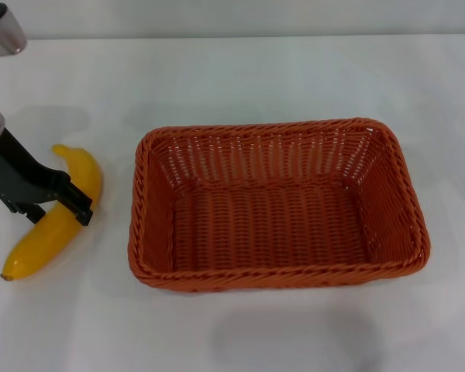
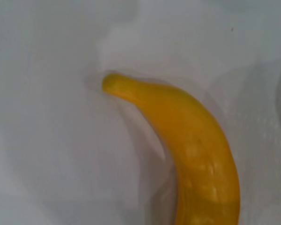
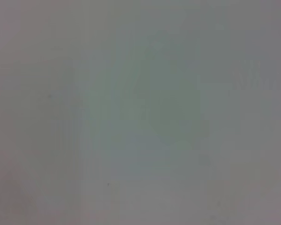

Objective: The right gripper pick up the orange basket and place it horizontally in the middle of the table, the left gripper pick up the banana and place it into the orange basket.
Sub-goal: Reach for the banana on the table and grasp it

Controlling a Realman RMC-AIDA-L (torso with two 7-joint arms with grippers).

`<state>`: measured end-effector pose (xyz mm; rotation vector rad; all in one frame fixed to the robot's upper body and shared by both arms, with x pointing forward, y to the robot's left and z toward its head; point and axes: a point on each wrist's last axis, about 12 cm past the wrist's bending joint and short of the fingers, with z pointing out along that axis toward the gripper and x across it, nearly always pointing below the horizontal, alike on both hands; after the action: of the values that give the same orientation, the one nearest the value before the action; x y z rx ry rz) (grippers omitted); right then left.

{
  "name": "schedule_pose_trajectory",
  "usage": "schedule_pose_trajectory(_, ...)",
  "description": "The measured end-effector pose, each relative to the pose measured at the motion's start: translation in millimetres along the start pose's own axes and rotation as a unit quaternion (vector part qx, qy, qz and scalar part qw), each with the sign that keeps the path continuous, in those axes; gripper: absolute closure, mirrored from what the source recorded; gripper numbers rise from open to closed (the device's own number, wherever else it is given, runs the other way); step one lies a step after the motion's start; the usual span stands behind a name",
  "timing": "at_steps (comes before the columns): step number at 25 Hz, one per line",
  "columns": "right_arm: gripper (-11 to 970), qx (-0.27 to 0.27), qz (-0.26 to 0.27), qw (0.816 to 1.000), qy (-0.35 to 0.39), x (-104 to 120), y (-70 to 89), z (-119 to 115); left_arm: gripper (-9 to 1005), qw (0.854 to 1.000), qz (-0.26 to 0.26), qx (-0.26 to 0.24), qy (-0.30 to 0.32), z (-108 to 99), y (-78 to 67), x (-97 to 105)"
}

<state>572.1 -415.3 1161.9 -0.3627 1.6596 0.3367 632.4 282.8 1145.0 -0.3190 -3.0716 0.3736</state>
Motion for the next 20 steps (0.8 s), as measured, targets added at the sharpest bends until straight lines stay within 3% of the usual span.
schedule_pose_trajectory(14,281,0.006,0.005,1.000,-0.001,4,0.6,-3,318,1.000,0.002,-0.012,0.008,13,-0.3,2)
schedule_pose_trajectory(20,281,0.011,0.006,1.000,0.001,5,-0.4,-3,451,1.000,-0.001,-0.020,0.001,11,3.5,2)
